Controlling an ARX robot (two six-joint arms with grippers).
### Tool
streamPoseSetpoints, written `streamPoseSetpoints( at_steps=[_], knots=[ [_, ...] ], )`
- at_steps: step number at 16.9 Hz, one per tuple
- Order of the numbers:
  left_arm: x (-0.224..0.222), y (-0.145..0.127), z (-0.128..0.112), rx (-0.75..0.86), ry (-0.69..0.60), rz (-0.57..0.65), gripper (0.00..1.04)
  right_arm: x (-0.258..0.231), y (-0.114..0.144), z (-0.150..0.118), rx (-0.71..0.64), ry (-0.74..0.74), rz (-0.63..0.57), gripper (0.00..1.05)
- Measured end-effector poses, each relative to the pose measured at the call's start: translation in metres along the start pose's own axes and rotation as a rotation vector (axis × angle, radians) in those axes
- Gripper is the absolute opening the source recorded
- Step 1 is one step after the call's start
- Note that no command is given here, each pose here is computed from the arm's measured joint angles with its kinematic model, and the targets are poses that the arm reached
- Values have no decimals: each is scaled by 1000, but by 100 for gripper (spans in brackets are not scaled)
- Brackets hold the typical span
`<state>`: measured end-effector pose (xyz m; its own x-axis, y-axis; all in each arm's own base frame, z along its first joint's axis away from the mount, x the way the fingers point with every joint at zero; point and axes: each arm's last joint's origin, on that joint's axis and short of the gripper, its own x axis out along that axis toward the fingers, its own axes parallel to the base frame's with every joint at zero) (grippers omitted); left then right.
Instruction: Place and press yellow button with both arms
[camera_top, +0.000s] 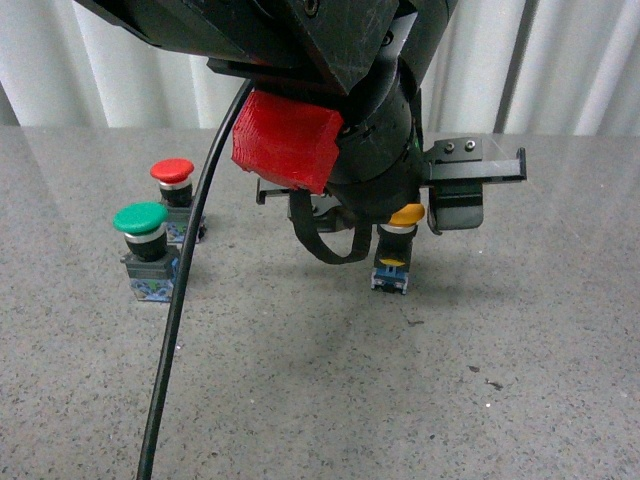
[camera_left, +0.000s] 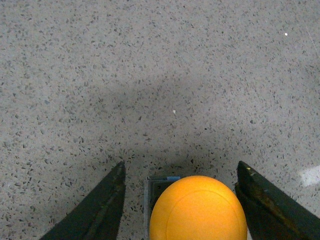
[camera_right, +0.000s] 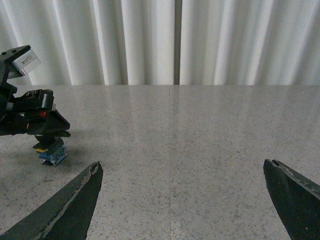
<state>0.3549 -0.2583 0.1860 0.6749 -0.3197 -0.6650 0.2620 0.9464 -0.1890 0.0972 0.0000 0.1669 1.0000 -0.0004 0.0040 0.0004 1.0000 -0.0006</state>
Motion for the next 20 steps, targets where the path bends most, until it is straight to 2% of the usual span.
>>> streamPoseSetpoints(
  at_steps=[3,4,5,8,13,14,15,16,19,20],
  knots=[
    [1,-1,1,-2,-25,-25,94,0,0,0,0,0,0,98],
    [1,0,0,0,-37,-32,100,0,0,0,0,0,0,98],
    [2,0,-1,8,-57,-45,97,0,0,0,0,0,0,98],
    [2,1,-3,69,-165,-75,98,0,0,0,0,0,0,98],
    [-6,2,3,233,-528,-41,98,0,0,0,0,0,0,98],
    [-11,3,5,195,-659,45,93,0,0,0,0,0,0,98],
    [-21,17,-3,134,-732,165,83,0,0,0,0,0,1,98],
    [-38,42,-23,93,-753,259,71,0,0,0,0,0,0,98],
    [-95,114,-53,39,-810,352,39,0,0,0,0,0,0,98],
    [-108,124,-68,48,-798,343,28,0,0,0,0,0,0,98]
  ],
)
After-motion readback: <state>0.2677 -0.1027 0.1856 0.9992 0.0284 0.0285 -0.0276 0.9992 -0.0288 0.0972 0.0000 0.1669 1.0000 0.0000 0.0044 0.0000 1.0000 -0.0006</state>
